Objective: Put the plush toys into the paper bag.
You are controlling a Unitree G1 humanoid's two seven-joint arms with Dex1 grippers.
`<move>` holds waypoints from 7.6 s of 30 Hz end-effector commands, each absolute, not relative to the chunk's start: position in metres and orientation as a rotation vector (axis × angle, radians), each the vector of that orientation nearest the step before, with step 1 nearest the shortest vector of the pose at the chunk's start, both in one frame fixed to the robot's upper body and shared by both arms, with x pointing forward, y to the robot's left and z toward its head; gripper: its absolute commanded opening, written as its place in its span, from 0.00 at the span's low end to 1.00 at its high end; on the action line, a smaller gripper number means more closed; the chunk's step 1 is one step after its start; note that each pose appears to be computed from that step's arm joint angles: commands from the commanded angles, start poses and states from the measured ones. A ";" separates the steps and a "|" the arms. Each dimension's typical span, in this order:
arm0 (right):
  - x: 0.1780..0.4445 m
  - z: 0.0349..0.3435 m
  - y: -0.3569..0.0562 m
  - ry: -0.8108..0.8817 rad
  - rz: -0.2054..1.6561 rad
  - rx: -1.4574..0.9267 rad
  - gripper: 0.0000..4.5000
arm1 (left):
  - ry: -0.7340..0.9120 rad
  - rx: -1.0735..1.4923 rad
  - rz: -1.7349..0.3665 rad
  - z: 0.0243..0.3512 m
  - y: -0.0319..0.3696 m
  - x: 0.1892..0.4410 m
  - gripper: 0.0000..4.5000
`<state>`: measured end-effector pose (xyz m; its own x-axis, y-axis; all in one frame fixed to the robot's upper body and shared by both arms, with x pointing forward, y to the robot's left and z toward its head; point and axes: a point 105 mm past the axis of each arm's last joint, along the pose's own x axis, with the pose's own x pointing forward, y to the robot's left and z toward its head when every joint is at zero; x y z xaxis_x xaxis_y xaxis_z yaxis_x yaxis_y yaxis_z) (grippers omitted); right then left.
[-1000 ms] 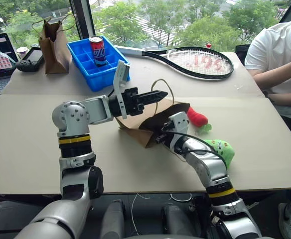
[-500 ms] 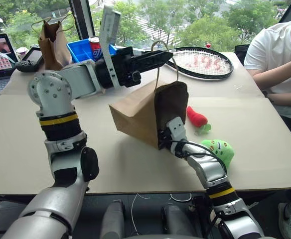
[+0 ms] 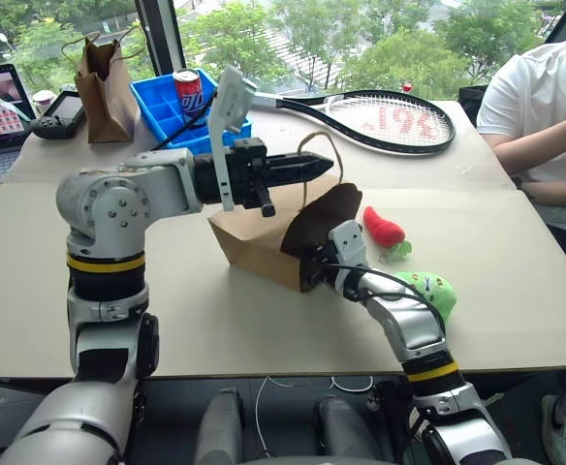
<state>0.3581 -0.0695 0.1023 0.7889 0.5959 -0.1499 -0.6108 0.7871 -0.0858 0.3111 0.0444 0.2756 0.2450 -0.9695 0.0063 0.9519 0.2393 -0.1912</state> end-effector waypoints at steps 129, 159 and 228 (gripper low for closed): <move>0.295 0.137 -0.125 0.534 1.003 -0.188 0.00 | 0.121 -0.141 -1.252 0.264 0.023 0.313 0.00; 0.405 0.145 -0.060 0.239 0.602 0.919 0.50 | 0.159 -0.157 -1.242 0.257 0.026 0.302 0.00; 0.302 0.317 -0.106 -0.181 1.152 -0.555 0.00 | -0.070 0.031 -0.905 0.313 0.111 0.363 0.00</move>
